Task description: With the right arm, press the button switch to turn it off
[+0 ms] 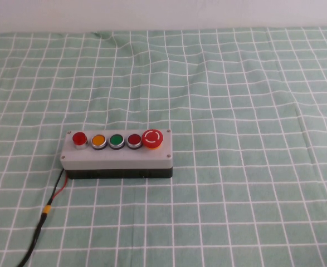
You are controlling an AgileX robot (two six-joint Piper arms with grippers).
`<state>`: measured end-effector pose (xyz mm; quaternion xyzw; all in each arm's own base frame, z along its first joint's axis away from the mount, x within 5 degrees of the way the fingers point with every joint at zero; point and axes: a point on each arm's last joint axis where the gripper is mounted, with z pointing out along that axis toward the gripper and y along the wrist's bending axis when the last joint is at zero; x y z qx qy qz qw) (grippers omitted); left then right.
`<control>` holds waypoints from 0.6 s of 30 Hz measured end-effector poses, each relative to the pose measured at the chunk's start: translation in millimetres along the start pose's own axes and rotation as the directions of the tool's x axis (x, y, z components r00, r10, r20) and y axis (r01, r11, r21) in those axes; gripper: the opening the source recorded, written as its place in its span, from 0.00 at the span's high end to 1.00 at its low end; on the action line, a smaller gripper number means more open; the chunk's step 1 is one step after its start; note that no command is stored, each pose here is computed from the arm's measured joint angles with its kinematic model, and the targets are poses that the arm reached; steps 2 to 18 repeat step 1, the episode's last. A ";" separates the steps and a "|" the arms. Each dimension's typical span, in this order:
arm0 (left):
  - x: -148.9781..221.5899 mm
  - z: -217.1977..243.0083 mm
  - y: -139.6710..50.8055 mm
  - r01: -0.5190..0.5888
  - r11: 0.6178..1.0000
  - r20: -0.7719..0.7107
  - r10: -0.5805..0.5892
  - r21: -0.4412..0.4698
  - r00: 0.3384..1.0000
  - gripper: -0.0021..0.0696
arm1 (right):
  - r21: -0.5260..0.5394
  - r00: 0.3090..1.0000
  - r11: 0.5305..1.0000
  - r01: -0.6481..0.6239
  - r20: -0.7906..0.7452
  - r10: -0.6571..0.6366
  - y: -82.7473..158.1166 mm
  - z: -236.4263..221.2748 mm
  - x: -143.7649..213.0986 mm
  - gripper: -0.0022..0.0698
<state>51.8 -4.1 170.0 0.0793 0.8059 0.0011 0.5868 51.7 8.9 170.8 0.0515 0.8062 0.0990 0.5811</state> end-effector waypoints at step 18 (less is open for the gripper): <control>0.0 0.0 0.0 0.000 1.000 0.000 0.000 0.000 1.000 0.98 | 0.000 1.000 1.000 0.000 0.000 0.000 0.0 0.0 0.0 0.99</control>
